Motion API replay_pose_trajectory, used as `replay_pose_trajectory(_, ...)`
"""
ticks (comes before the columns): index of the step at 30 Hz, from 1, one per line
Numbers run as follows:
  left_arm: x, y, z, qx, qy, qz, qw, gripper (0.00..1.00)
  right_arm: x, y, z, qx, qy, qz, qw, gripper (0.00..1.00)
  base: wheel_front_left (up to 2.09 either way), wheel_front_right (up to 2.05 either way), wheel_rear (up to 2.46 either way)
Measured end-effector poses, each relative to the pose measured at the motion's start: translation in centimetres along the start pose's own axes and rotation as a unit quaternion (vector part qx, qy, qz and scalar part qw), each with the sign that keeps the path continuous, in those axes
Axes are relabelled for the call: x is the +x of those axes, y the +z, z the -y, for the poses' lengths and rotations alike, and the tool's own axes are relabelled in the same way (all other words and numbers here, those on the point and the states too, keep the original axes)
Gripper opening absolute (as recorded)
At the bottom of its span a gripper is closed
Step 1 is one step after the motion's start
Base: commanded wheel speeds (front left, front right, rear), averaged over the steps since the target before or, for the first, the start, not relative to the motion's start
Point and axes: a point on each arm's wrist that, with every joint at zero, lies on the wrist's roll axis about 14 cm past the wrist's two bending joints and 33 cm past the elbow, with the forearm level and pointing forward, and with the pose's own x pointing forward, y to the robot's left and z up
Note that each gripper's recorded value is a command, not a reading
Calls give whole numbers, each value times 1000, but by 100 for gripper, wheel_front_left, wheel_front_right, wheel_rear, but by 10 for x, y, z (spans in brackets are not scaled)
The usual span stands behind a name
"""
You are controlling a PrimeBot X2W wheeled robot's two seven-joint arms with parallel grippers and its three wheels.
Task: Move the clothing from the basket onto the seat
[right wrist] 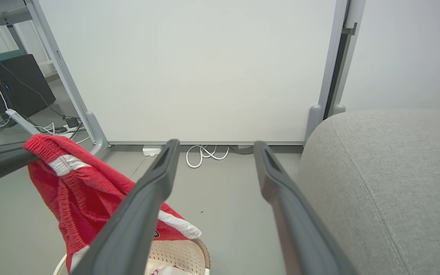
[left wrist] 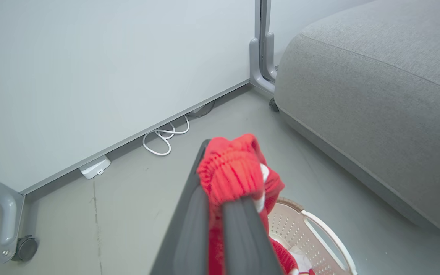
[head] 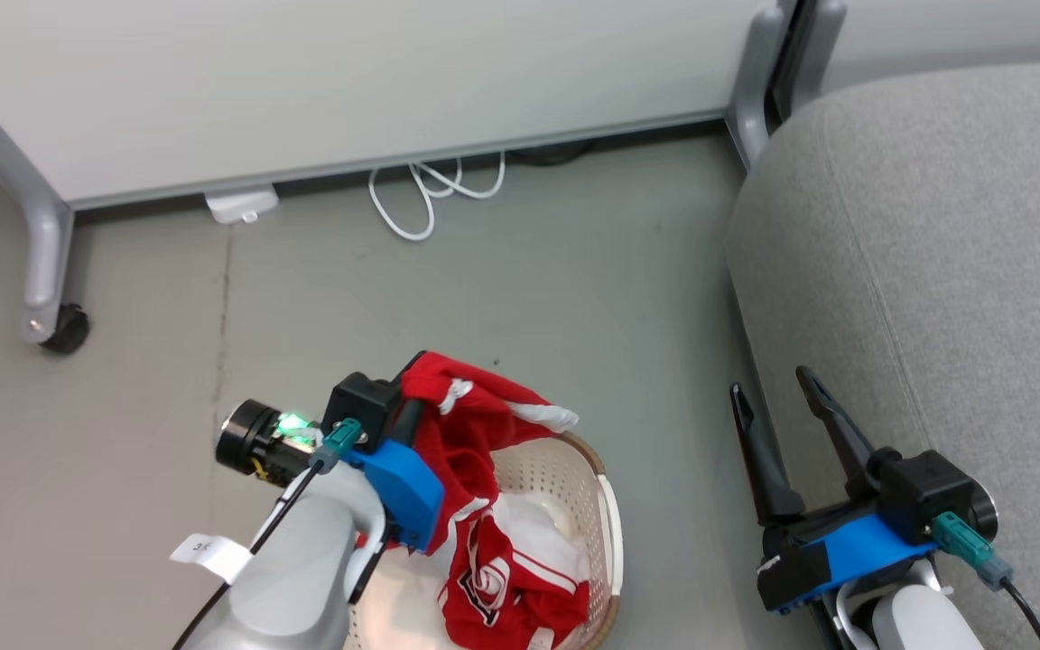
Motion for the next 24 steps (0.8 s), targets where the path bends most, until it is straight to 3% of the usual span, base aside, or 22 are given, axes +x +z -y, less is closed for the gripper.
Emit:
replay_pose_trajectory(7, -9, 64, 16, -9, -14, 84, 996, 0, -8, 16, -11, -2, 12, 16, 1000, 100, 0, 0, 0)
replay_pose_trajectory(16, -15, 155, 53, -8, -79, 166, 983, 0, -14, 24, -23, -4, 28, 22, 999, 100, 0, 0, 0)
replay_pose_trajectory(24, -24, 190, 80, -12, -114, 190, 975, 0, -20, 27, -31, -2, 37, 23, 999, 100, 0, 0, 0)
